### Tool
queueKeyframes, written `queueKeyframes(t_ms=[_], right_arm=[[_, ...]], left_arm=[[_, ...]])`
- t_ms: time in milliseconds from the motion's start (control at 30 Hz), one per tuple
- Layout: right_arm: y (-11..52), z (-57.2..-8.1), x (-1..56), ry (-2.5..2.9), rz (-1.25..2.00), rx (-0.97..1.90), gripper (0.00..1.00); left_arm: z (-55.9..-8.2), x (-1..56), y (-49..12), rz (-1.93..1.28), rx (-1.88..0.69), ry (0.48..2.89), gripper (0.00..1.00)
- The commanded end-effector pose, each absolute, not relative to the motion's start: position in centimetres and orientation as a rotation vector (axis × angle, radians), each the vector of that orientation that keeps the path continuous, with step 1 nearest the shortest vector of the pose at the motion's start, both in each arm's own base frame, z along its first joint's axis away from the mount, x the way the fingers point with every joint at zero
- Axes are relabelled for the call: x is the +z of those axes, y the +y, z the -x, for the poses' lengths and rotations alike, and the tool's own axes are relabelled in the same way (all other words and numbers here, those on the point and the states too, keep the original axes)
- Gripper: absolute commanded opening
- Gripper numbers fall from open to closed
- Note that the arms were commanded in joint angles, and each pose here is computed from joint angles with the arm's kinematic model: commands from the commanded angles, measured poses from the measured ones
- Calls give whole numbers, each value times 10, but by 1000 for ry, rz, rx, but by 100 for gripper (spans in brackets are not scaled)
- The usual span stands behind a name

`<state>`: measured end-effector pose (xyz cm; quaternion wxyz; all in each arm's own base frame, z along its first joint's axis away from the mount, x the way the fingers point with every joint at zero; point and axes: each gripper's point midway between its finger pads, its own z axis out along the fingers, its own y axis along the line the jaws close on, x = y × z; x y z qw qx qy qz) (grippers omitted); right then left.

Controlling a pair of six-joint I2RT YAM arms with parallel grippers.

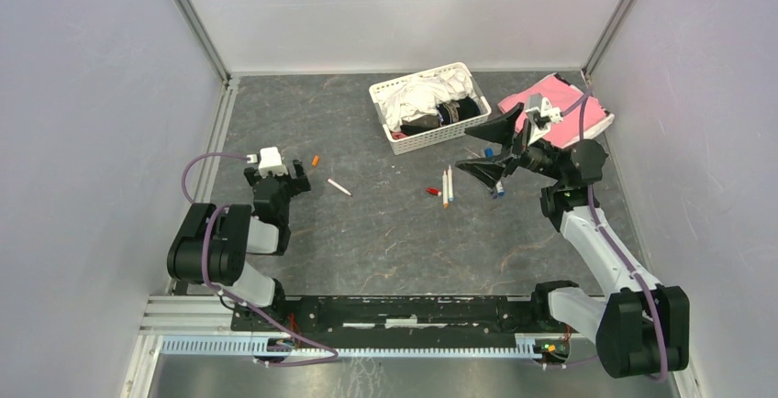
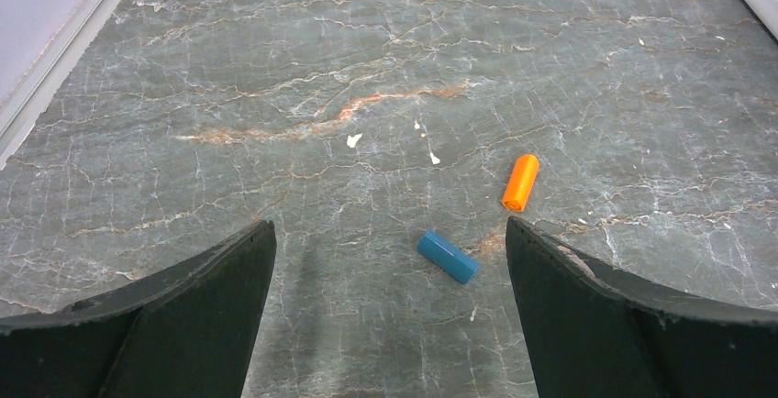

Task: Insert the pens into the pen caps
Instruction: Pick up the pen from the center of the board.

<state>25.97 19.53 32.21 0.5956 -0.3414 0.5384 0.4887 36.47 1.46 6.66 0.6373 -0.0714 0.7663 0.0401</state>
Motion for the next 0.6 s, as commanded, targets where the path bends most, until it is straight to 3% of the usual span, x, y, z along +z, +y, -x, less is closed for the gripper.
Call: queueKeyframes(t_ms=[0, 567], right_arm=[[188, -267, 310, 1274, 788, 1061, 98], [176, -285, 293, 1325, 803, 951, 98]], left_arm=[[-374, 90, 15, 153, 104, 1665, 100], [-374, 90, 15, 153, 104, 1665, 100]])
